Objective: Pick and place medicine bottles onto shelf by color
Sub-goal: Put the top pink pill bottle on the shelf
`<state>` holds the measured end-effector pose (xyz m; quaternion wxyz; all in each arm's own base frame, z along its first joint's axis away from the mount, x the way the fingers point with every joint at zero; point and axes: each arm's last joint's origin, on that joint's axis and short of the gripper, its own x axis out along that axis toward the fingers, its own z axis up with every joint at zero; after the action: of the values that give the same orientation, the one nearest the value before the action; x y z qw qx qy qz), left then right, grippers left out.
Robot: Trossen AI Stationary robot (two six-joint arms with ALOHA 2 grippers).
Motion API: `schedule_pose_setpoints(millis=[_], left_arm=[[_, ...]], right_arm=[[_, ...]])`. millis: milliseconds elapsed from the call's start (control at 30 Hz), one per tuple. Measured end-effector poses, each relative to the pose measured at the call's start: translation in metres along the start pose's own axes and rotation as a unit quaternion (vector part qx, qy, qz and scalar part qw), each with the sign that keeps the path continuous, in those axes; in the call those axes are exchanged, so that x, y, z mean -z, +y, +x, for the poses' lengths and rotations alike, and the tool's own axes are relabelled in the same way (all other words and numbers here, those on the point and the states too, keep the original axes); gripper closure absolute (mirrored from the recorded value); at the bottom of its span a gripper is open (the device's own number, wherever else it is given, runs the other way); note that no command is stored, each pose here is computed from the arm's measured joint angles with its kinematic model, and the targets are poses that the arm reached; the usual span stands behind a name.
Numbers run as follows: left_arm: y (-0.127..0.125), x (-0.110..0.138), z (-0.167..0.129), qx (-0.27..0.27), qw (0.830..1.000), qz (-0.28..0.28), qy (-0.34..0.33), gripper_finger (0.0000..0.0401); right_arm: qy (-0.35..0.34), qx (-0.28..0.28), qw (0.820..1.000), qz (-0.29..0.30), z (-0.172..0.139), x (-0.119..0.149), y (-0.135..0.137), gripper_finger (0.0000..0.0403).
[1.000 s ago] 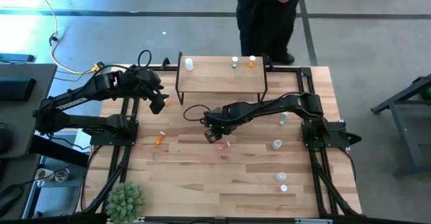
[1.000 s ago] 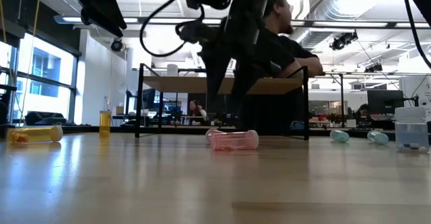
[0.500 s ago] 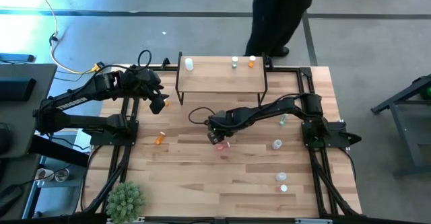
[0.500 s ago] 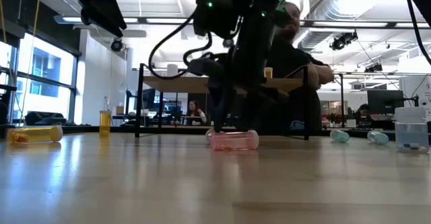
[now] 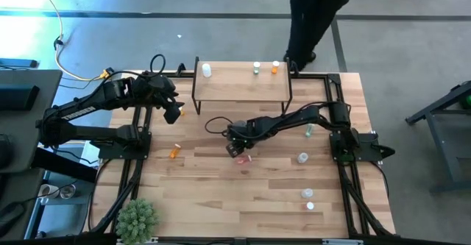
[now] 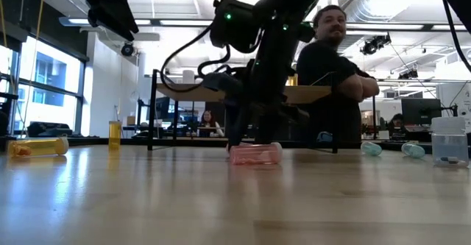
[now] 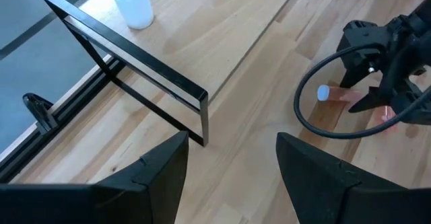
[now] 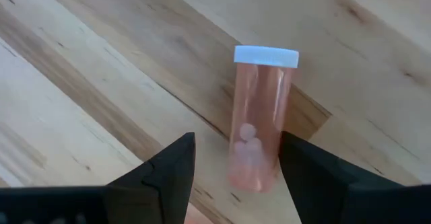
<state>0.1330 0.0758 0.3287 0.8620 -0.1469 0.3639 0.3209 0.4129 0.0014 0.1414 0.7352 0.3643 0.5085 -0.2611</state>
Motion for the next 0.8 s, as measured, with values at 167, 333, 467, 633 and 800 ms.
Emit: schedule_pose_setpoints(millis=[167, 333, 467, 633, 800], left_arm=[[0.0, 0.0, 0.0, -0.001, 1.0, 0.0, 0.0, 0.0185], [0.0, 0.002, 0.0, 0.0, 1.0, 0.001, 0.008, 0.0185], [-0.001, 0.004, 0.0, 0.021, 0.999, 0.003, 0.026, 0.0185], [-0.003, 0.007, -0.002, 0.074, 0.996, 0.004, 0.05, 0.0185], [-0.004, 0.006, -0.013, 0.108, 0.992, 0.033, 0.065, 0.0185]], right_arm=[[0.011, -0.003, 1.0, -0.006, 0.0, -0.001, -0.002, 0.024], [0.015, -0.003, 1.0, -0.007, 0.001, -0.001, -0.002, 0.03], [0.019, -0.01, 0.999, -0.03, 0.0, -0.001, -0.001, 0.0326], [0.028, -0.036, 0.996, -0.073, -0.004, -0.001, 0.002, 0.033], [-0.012, -0.081, 0.991, -0.105, -0.029, -0.007, 0.011, 0.0328]])
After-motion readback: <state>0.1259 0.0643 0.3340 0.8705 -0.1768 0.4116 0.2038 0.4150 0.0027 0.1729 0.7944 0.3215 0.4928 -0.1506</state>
